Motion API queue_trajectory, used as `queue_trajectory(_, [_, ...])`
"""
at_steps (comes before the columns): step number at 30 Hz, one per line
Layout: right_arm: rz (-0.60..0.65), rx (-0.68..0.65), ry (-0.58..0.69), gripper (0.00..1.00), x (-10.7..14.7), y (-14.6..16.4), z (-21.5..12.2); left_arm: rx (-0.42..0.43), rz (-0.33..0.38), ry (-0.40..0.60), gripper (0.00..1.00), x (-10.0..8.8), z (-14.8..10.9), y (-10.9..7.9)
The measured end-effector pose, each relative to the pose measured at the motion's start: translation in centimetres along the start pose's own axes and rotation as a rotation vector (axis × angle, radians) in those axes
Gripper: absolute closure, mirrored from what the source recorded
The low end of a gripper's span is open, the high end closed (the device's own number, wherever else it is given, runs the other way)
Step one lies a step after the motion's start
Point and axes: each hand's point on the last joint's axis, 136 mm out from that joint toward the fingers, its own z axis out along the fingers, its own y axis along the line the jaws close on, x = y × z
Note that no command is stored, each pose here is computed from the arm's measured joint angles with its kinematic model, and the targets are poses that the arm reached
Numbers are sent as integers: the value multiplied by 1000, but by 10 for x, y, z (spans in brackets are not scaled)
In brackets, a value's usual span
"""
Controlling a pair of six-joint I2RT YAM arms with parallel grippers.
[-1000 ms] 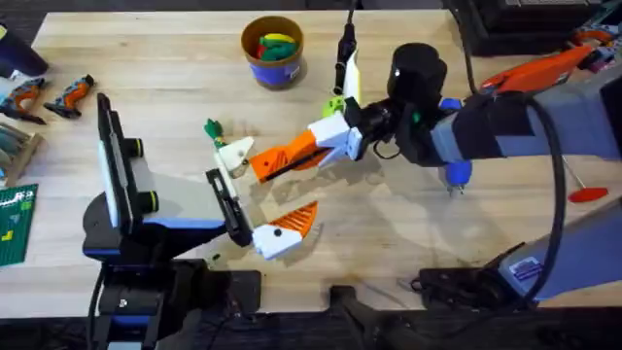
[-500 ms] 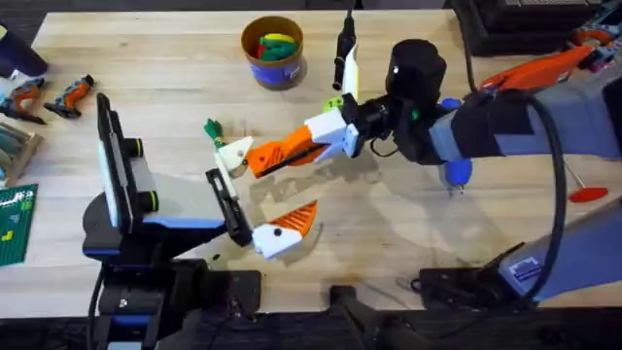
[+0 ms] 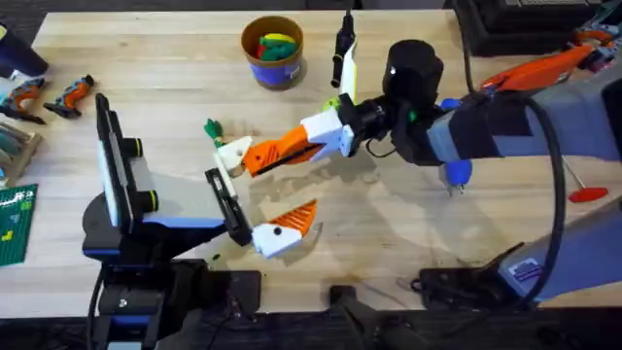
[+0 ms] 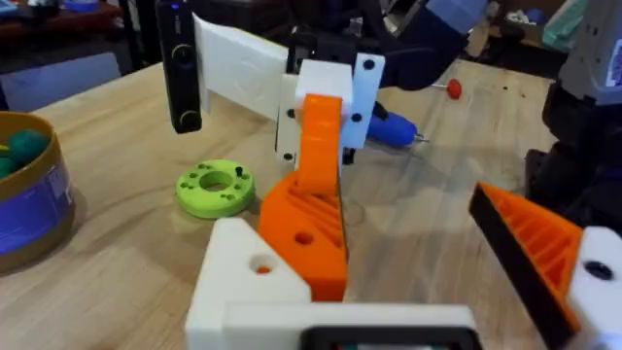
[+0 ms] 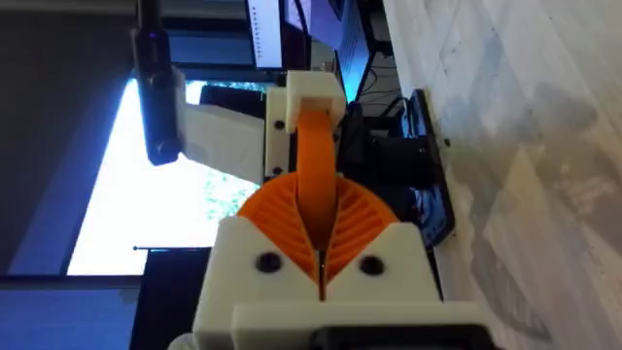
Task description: Pick up the gripper from the table and insert it into the empty holder that is missing its gripper. Then pick up a screw, insert it into the mounting hole, and use the screwdriver to tighten it. Finally, clean up the table by picking up the vegetable and placing it into the bucket.
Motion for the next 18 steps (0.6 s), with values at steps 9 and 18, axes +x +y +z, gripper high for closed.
queue_trajectory(9, [-9, 5, -12, 989, -2, 0, 3, -18, 0, 0, 15, 0, 0, 3])
queue_trajectory(18, [-20, 13, -30, 989, -4, -1, 10, -19, -2, 0, 15, 0, 0, 3])
